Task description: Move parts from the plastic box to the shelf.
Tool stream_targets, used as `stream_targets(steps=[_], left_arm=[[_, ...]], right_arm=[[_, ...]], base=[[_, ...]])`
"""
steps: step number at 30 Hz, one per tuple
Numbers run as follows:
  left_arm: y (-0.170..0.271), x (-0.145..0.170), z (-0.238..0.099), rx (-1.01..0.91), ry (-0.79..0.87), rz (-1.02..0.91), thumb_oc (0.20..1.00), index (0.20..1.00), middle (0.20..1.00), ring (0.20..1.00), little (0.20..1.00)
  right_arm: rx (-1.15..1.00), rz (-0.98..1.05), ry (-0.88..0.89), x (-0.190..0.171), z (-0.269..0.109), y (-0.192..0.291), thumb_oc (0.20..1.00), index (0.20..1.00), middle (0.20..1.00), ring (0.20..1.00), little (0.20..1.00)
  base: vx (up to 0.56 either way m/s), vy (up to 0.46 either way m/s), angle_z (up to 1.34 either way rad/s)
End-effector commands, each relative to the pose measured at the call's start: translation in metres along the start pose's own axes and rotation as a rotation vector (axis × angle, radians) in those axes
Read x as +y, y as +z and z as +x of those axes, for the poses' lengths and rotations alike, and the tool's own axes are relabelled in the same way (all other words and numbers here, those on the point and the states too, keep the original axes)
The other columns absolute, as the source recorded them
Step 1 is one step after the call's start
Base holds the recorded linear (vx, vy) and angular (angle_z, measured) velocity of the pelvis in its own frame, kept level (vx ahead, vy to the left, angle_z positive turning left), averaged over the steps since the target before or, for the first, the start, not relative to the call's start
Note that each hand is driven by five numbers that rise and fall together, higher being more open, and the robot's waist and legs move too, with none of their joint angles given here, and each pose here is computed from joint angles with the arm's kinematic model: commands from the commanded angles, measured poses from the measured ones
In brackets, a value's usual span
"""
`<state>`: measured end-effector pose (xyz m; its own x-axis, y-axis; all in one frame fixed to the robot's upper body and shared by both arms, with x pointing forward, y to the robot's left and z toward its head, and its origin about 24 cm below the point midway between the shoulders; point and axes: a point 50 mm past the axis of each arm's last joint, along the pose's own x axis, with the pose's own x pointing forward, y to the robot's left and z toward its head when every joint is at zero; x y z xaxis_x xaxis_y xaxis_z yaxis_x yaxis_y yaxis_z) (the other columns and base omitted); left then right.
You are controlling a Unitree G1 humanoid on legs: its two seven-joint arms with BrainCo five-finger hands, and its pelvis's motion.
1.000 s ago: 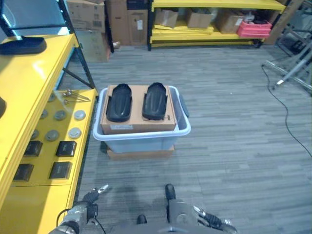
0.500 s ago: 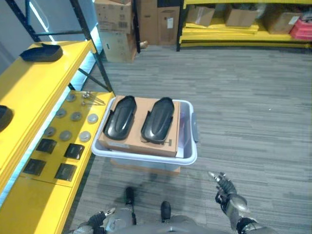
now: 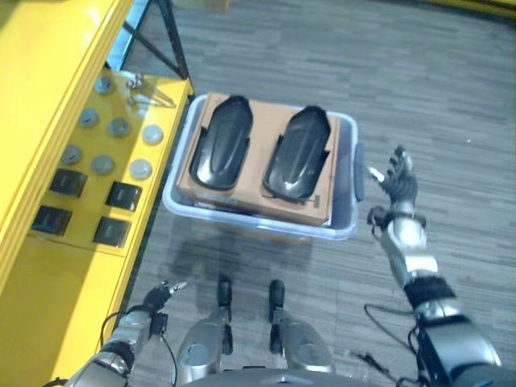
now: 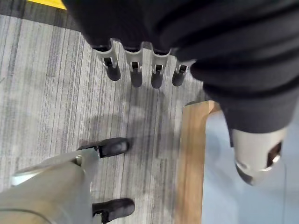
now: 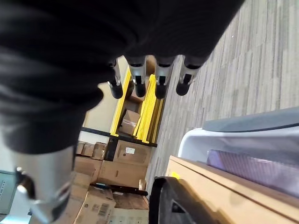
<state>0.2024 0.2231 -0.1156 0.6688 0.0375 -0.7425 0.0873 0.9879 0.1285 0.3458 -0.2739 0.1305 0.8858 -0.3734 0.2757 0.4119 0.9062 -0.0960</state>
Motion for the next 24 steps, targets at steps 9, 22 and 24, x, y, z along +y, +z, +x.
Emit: stream_targets(steps=[9,22,24], left_arm=[[-0.031,-0.002,-0.004,0.139,0.046,0.012,1.0,1.0,1.0,1.0,1.0],[-0.013,-0.009,0.0,0.029,0.057,-0.011,1.0,1.0,1.0,1.0,1.0],[-0.016,-0.01,-0.001,0.045,0.055,-0.003,1.0,1.0,1.0,1.0,1.0]], right_arm=[[0.154,-0.353,-0.107,-0.008,0.048,0.025,1.0,1.0,1.0,1.0,1.0],[0.647,-0.685,-0.175,-0.04,0.003,-0.063,1.0,1.0,1.0,1.0,1.0],[0.644,-0.658,-0.204,-0.043,0.0,-0.067,1.0,1.0,1.0,1.0,1.0]], base=[[-0.01,0.044,0.19],[-0.02,0.015,0.03],[-0.02,-0.005,0.04]])
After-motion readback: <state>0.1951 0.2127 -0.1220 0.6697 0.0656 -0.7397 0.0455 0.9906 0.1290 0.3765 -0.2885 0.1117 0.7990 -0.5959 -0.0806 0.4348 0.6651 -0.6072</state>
